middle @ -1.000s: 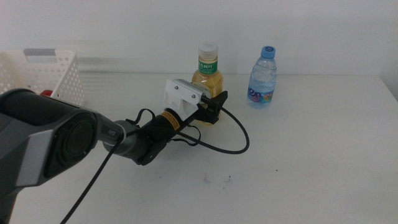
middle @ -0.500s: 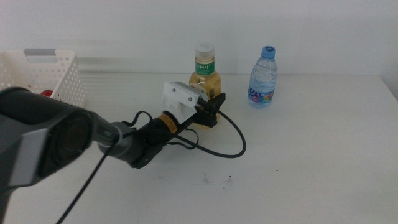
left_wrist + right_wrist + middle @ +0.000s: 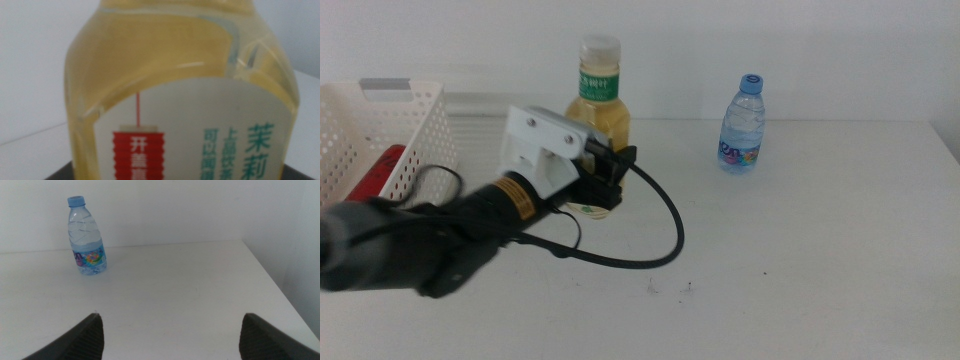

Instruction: Use arms to grab the bottles and put them into the dustbin to the left of the table.

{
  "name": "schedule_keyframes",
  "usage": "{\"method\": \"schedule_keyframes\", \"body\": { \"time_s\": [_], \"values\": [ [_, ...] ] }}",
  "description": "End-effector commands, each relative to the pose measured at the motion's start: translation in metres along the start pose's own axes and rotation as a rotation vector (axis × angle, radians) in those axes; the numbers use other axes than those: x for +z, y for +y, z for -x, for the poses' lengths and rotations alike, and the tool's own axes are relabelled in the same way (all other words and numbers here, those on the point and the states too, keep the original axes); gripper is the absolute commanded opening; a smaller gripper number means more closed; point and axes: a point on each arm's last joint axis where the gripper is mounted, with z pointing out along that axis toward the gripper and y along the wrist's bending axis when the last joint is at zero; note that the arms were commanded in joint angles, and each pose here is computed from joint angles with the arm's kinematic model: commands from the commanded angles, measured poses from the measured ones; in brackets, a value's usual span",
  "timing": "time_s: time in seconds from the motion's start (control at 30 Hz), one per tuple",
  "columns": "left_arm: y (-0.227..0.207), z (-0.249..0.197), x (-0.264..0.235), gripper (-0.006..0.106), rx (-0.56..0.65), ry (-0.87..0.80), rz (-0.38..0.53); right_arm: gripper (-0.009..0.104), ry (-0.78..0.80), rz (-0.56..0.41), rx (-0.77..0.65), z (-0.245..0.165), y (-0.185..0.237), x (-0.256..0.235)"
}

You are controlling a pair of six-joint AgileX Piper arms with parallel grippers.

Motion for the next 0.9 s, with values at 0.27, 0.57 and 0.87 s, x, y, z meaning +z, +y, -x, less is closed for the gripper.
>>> {"method": "schedule_keyframes", "body": {
  "time_s": [0.27,0.57,0.87],
  "values": [
    [-0.025,0.093,-0.075,0.024,-0.033,-0.026,0.015,0.09,-0.011,-0.004,-0.007,0.0,0.0,0.0],
    [-0.018,0.122,-0.102,0.024,-0.117,0.051,0.196,0.09,-0.011,-0.004,-0.007,0.0,0.0,0.0],
    [-0.017,0.138,-0.102,0.024,-0.143,0.013,0.216,0.09,-0.011,-0.004,-0.007,0.0,0.0,0.0]
  ]
}}
